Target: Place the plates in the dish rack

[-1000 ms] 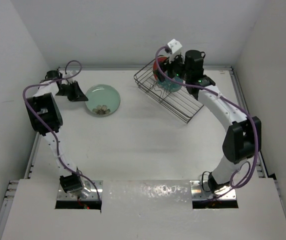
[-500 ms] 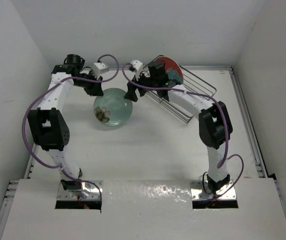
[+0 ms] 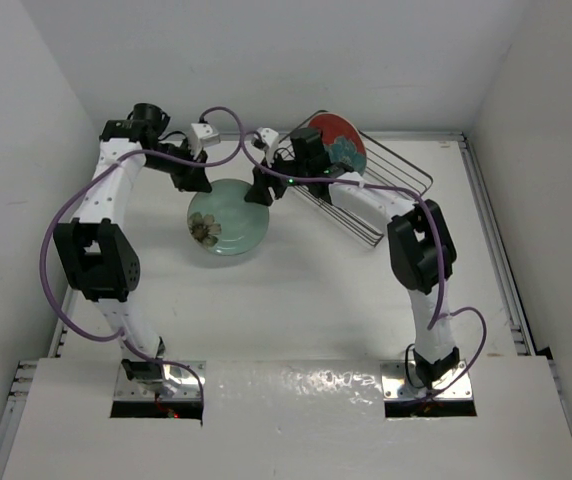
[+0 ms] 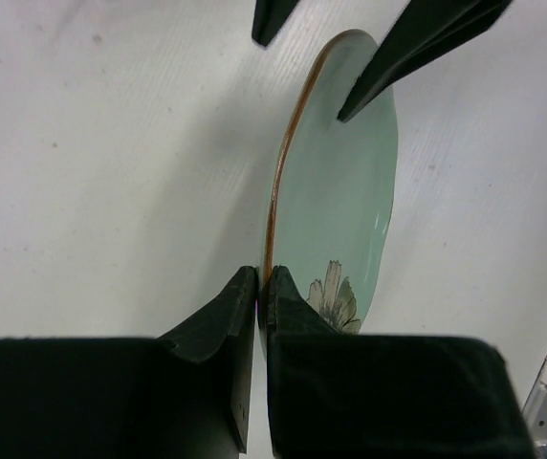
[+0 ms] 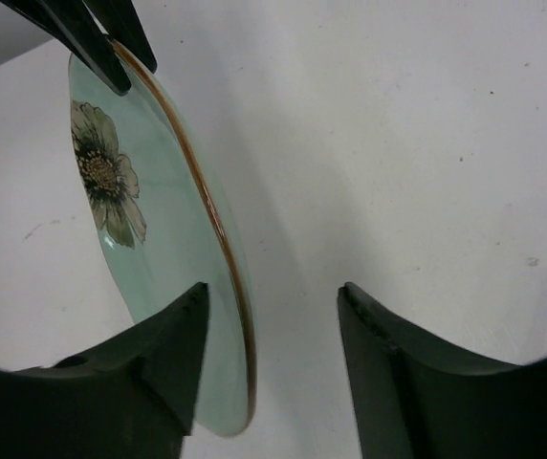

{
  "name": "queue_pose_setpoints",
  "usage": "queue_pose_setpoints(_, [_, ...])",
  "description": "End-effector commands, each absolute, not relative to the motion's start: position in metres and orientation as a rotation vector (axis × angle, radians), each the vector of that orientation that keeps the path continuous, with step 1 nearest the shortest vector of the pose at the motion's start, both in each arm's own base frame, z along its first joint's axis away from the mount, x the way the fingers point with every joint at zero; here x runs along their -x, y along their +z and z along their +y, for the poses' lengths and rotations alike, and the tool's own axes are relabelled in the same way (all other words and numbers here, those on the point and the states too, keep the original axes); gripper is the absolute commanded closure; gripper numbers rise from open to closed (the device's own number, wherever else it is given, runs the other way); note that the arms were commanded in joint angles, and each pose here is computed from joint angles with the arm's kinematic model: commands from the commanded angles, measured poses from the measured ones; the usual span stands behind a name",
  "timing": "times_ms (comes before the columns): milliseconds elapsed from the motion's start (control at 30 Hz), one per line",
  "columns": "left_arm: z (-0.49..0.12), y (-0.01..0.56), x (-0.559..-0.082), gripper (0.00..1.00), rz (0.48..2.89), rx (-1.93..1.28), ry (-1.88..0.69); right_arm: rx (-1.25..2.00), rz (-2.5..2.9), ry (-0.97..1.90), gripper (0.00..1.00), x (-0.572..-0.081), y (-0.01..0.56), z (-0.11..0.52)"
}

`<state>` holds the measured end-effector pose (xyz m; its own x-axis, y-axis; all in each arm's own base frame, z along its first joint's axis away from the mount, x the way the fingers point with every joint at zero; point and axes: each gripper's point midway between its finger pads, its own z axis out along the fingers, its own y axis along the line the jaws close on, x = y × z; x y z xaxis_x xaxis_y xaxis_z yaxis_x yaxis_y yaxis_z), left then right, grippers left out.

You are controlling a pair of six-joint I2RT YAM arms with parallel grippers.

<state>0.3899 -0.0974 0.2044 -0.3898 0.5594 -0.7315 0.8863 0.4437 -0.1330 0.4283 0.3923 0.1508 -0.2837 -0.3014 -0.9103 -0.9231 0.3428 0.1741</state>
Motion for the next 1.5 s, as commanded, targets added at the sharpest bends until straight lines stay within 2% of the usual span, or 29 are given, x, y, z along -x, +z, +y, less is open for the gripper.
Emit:
queue_pose_setpoints(0, [-0.130,0.261,-0.378,1.00,1.857,-1.249,-0.790,1.069,1.730,1.017,0.48,-0.429,0.163,0.404])
queue_pose_setpoints(33, [-0.131,0.262,-0.378,1.00,1.854,-1.244,-0.798,1.066,1.715,1.025,0.60,-0.429,0.166,0.406])
queue_pose_setpoints(100, [-0.131,0.264,-0.379,1.00,1.853,-1.232,-0.798,1.049,1.702,1.066,0.78,-0.427,0.173,0.409])
queue_pose_setpoints(133, [-0.131,0.265,-0.379,1.00,1.850,-1.233,-0.796,1.045,1.680,1.074,0.95,-0.427,0.181,0.411])
queue_pose_setpoints(167, [-0.132,0.266,-0.379,1.00,1.850,-1.230,-0.801,1.044,1.667,1.087,1.00,-0.426,0.186,0.412])
queue_pose_setpoints(333, [-0.127,0.271,-0.402,1.00,1.919,-1.083,-0.746,0.969,1.624,1.076,1.00,-0.432,0.218,0.405])
queue_pose_setpoints(367, [-0.124,0.271,-0.408,0.96,1.934,-1.057,-0.721,0.951,1.609,1.070,1.00,-0.434,0.231,0.402])
queue_pose_setpoints(400, [-0.121,0.271,-0.413,0.77,1.952,-1.035,-0.688,0.917,1.608,1.070,1.00,-0.438,0.239,0.397])
queue_pose_setpoints(467, [-0.119,0.271,-0.416,0.48,1.964,-1.018,-0.676,0.882,1.574,1.063,1.00,-0.443,0.262,0.390])
queue_pose_setpoints(500, [-0.119,0.272,-0.417,0.09,1.974,-0.999,-0.677,0.875,1.557,1.053,1.00,-0.444,0.270,0.387])
queue_pose_setpoints(533, [-0.119,0.274,-0.419,0.00,1.979,-0.985,-0.675,0.868,1.544,1.043,1.00,-0.446,0.276,0.384])
queue_pose_setpoints(733, [-0.097,0.299,-0.451,0.00,2.016,-0.724,-0.525,0.781,1.527,0.884,1.00,-0.470,0.311,0.346])
queue_pose_setpoints(867, [-0.074,0.333,-0.475,0.00,1.976,-0.481,-0.374,0.748,1.508,0.554,1.00,-0.506,0.339,0.291])
queue_pose_setpoints(967, [-0.050,0.334,-0.486,0.00,2.014,-0.308,-0.251,0.737,1.488,0.328,1.00,-0.529,0.362,0.246])
queue_pose_setpoints(1167, [-0.045,0.306,-0.483,0.00,2.081,-0.280,-0.236,0.684,1.506,0.033,1.00,-0.560,0.373,0.171])
queue_pose_setpoints(1300, [-0.046,0.293,-0.481,0.00,2.107,-0.286,-0.247,0.759,1.482,-0.111,1.00,-0.570,0.367,0.154])
queue_pose_setpoints(1467, [-0.045,0.283,-0.479,0.00,2.128,-0.286,-0.239,0.783,1.550,-0.125,1.00,-0.584,0.335,0.143])
